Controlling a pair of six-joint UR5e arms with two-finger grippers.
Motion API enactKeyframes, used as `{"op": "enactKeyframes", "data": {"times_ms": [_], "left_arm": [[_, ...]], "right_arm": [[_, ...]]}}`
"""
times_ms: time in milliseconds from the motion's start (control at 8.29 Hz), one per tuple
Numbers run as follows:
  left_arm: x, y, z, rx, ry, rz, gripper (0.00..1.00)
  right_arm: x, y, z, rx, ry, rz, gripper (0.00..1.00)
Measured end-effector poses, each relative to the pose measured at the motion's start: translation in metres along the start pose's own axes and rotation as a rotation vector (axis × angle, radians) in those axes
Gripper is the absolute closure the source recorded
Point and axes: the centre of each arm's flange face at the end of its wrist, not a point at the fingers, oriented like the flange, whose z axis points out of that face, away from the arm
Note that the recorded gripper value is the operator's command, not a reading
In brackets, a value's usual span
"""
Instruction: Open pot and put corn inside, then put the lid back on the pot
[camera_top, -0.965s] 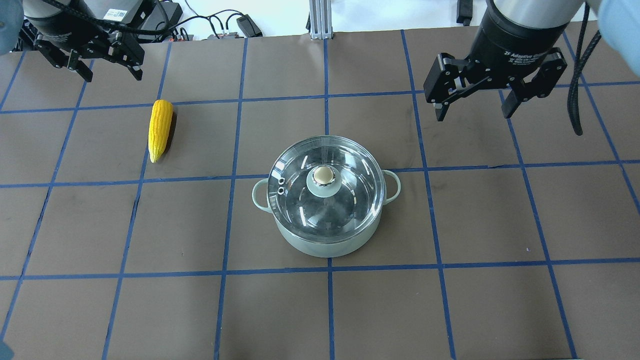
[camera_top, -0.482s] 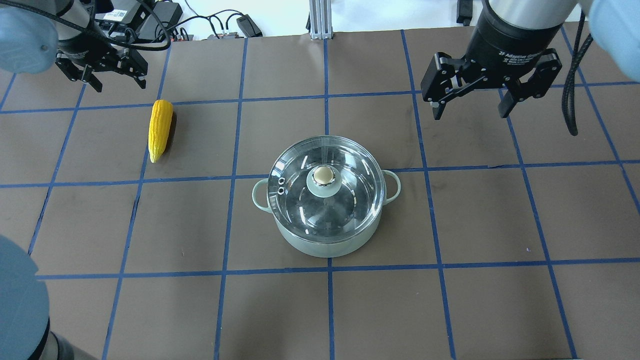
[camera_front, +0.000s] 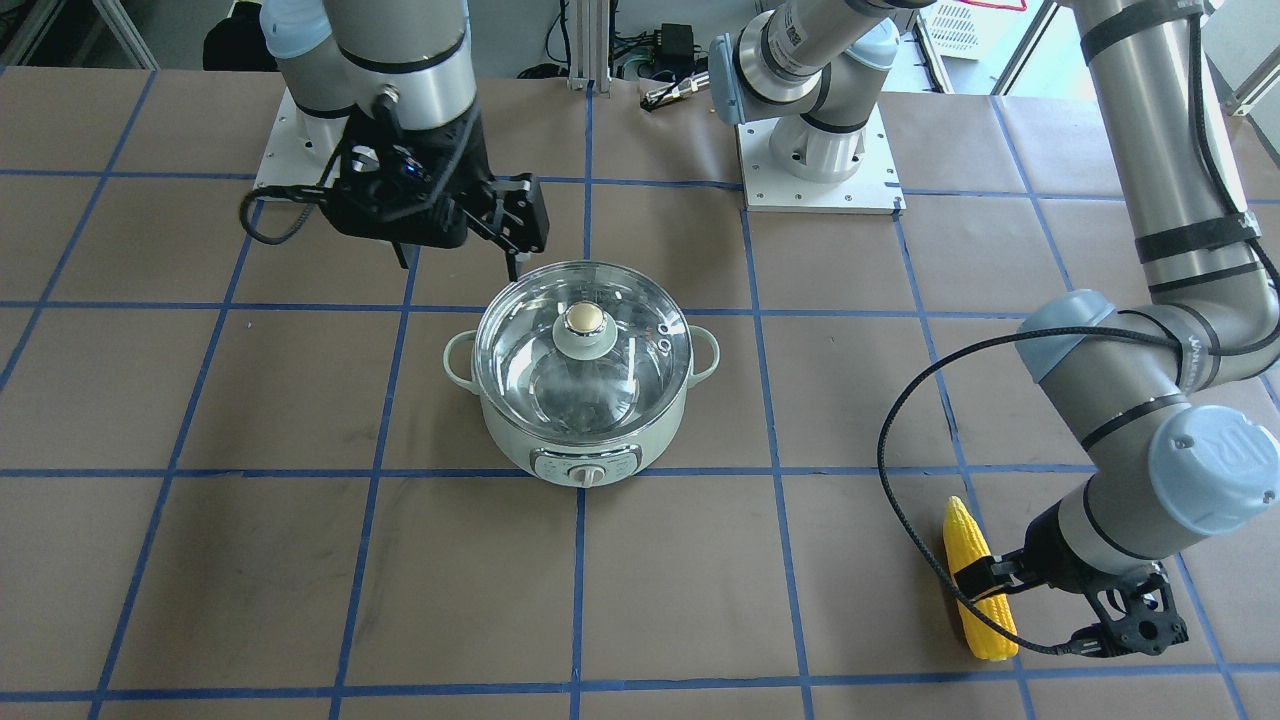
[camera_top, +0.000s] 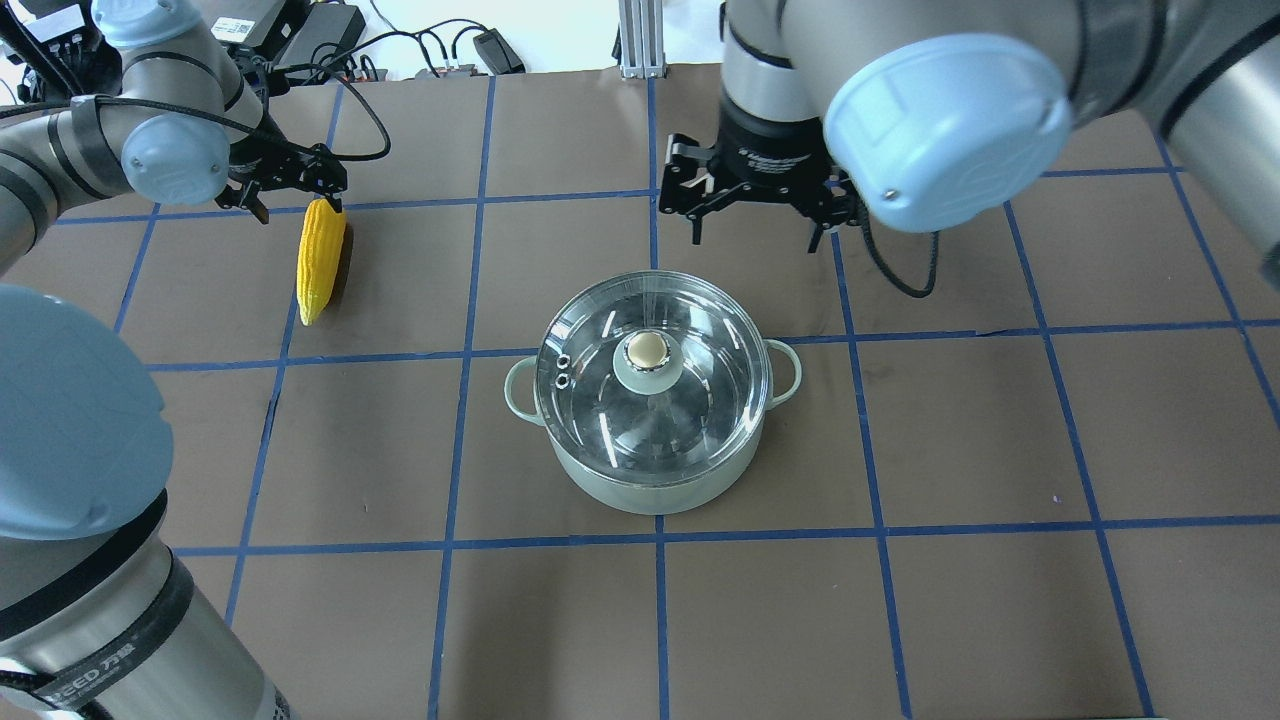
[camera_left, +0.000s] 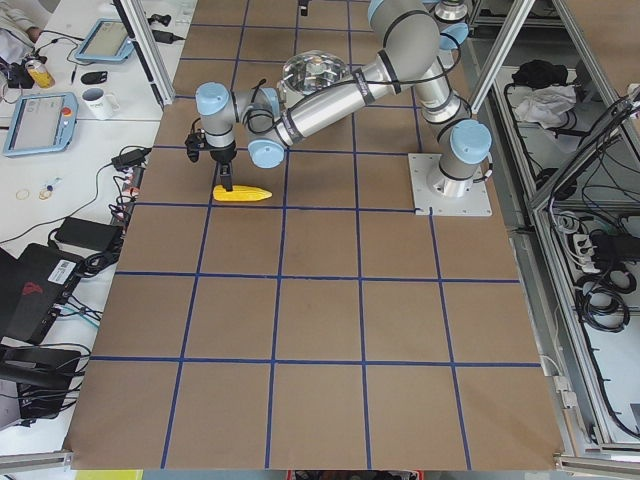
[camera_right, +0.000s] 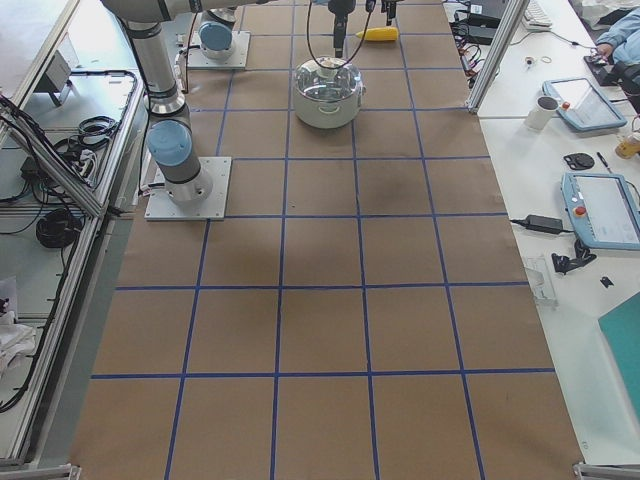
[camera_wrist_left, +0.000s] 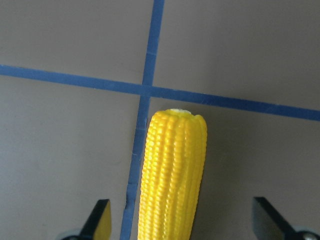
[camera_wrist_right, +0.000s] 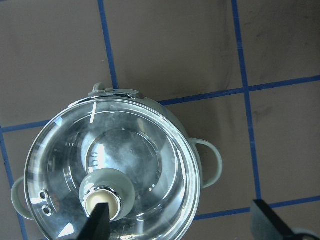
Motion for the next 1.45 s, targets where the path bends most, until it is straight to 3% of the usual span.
{"op": "enactKeyframes", "data": {"times_ms": [241,723,844,965,1206,1326,1447], "left_arm": [[0.002,-0.007,0.013,0.025,0.023,-0.025,0.00],[0.006,-0.008,0.031,0.009,0.053,-0.064,0.00],[0.005,-0.008,0.034,0.004,0.052,-0.053,0.00],[0.005,-0.008,0.037,0.001,0.051,-0.037,0.00],[0.006,-0.007,0.043,-0.008,0.053,-0.001,0.00],[0.006,-0.007,0.048,-0.014,0.052,0.025,0.16],[0.005,-0.007,0.052,-0.019,0.052,0.043,0.43]], "right_arm": [[-0.049,0.008,0.032,0.005,-0.003,0.028,0.00],[-0.085,0.035,0.117,-0.025,0.021,0.025,0.00],[-0.086,0.039,0.127,-0.026,0.018,0.024,0.07],[-0.086,0.041,0.133,-0.029,0.018,0.024,0.26],[-0.085,0.042,0.136,-0.028,0.021,0.023,0.53],[-0.085,0.042,0.135,-0.026,0.023,0.024,0.58],[-0.085,0.042,0.135,-0.027,0.023,0.026,0.58]]}}
